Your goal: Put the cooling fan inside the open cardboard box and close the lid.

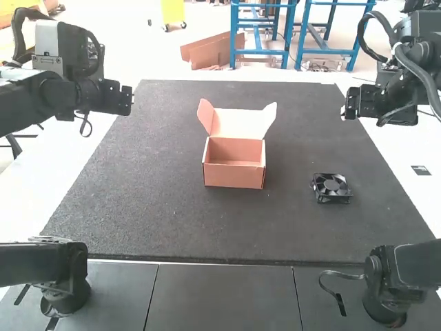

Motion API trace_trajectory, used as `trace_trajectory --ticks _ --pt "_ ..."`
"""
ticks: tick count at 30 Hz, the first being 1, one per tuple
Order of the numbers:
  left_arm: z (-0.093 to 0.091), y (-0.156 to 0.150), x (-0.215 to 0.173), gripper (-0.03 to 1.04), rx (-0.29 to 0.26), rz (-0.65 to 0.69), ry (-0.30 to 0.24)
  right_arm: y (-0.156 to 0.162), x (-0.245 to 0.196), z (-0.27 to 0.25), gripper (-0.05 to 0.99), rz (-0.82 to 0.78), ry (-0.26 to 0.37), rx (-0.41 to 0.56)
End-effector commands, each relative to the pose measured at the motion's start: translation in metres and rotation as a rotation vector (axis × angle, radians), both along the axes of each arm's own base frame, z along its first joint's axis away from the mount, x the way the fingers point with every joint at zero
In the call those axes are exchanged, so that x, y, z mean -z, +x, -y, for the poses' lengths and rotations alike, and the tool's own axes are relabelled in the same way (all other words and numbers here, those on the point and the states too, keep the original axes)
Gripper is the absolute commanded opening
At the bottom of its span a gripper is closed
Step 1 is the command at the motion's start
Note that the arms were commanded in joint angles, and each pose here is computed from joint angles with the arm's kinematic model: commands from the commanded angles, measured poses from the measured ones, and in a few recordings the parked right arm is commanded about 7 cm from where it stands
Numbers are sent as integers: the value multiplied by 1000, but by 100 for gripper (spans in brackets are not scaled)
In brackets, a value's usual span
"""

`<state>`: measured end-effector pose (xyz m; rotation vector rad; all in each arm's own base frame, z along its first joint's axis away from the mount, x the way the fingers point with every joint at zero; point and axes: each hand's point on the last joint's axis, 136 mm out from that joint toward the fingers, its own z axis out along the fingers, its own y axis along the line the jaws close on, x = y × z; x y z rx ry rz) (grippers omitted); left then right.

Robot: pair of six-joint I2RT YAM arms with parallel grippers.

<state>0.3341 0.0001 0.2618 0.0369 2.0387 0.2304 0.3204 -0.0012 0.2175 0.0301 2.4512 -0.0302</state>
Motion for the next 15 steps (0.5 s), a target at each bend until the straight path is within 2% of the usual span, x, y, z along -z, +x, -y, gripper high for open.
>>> trace_trajectory --ticks 1,4,9,11,14,15 --pt "-8 3 -15 97 -35 4 25 7 -7 8 91 -12 -64 -51" --pt "-7 2 -15 97 -27 -15 27 6 8 15 91 -92 -61 -36" --pt "6 2 -10 97 43 -53 -11 2 33 28 91 -202 -49 -9" --pt "14 0 -5 97 67 -73 -63 -2 43 30 91 -237 -26 -16" --pt "33 -4 7 97 118 -122 -193 -10 62 40 90 -291 -24 -24" --pt "34 -4 11 97 119 -131 -201 -12 71 43 90 -318 -27 -31"
